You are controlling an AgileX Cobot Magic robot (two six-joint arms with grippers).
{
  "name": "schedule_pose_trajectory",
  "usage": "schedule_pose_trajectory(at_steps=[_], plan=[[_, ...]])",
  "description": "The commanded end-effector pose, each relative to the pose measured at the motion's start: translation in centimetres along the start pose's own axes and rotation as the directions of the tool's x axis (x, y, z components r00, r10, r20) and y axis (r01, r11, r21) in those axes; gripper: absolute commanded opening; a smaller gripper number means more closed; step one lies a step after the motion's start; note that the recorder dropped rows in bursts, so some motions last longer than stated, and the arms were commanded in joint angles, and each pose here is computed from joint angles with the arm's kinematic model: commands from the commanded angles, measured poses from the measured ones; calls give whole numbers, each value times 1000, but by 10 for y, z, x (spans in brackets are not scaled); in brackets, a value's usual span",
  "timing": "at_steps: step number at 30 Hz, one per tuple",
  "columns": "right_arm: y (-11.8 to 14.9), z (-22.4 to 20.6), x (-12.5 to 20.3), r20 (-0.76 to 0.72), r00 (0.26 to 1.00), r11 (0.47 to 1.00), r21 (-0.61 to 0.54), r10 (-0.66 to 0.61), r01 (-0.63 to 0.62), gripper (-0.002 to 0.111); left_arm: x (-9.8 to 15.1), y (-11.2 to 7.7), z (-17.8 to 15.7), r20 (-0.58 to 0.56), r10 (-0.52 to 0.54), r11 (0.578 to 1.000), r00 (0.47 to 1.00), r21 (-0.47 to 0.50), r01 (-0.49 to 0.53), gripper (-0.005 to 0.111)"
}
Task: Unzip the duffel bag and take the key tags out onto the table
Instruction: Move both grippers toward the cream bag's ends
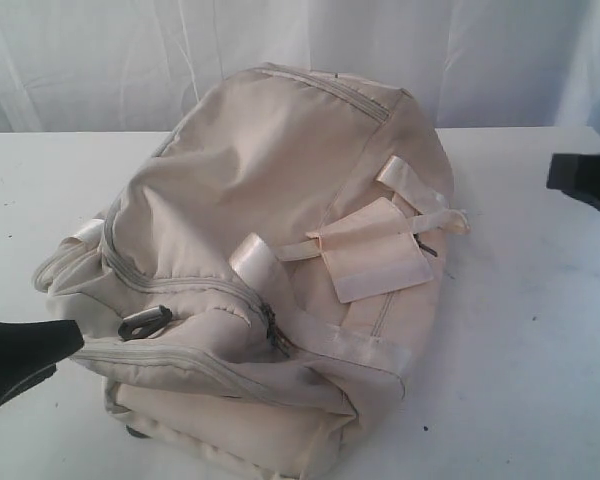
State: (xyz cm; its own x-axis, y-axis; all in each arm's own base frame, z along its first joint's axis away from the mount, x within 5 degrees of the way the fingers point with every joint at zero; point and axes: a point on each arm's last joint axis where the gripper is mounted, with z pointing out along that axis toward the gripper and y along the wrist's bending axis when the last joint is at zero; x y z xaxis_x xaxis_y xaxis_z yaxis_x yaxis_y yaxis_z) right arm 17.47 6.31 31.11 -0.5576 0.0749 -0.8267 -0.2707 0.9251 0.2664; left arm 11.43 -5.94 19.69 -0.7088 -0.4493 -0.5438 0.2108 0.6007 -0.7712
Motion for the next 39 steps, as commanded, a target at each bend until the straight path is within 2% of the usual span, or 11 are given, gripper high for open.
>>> schedule_pose_trajectory(at_steps=[1, 3, 10, 20, 21, 24, 27, 32, 35, 37, 39], plan=[[4, 19, -9, -3, 987, 986, -47, 158, -158, 0, 7, 3, -1, 31, -125, 991, 992, 41, 124, 62], [4, 23, -11, 8, 975, 974, -60, 220, -219, 0, 11, 4, -2, 34, -166, 984, 986, 67, 163, 62], [4, 24, -11, 16, 975, 974, -57, 221, -220, 0, 20, 14, -3, 55, -230, 973, 972, 21, 229, 62], [2, 26, -14, 48, 973, 974, -48, 224, -222, 0, 15, 19, -4, 120, -276, 960, 954, -13, 280, 62], [1, 28, -15, 61, 977, 979, -40, 202, -200, 0, 14, 19, -4, 127, -284, 958, 951, -11, 287, 62], [-2, 42, -10, 20, 1000, 1000, -17, -5, 5, 0, 14, 20, -4, 135, -288, 956, 948, -19, 293, 62], [-6, 64, -2, -62, 998, 1000, -13, -3, 2, 0, 13, 24, -1, 125, -306, 948, 944, -48, 313, 62], [-8, 84, -5, -109, 990, 996, -17, -90, 89, 0, 9, 18, 7, 28, -263, 964, 964, -30, 264, 62], [-7, 92, -13, -101, 967, 972, -31, -233, 231, 1, 5, 20, 11, 24, -284, 958, 959, -37, 285, 62], [-8, 99, -20, -80, 941, 944, -25, -330, 329, 7, 3, 21, 13, 17, -295, 954, 955, -45, 296, 62], [-9, 108, -32, -42, 917, 918, 7, -397, 397, 23, -2, 23, 18, 11, -312, 948, 950, -57, 312, 62]])
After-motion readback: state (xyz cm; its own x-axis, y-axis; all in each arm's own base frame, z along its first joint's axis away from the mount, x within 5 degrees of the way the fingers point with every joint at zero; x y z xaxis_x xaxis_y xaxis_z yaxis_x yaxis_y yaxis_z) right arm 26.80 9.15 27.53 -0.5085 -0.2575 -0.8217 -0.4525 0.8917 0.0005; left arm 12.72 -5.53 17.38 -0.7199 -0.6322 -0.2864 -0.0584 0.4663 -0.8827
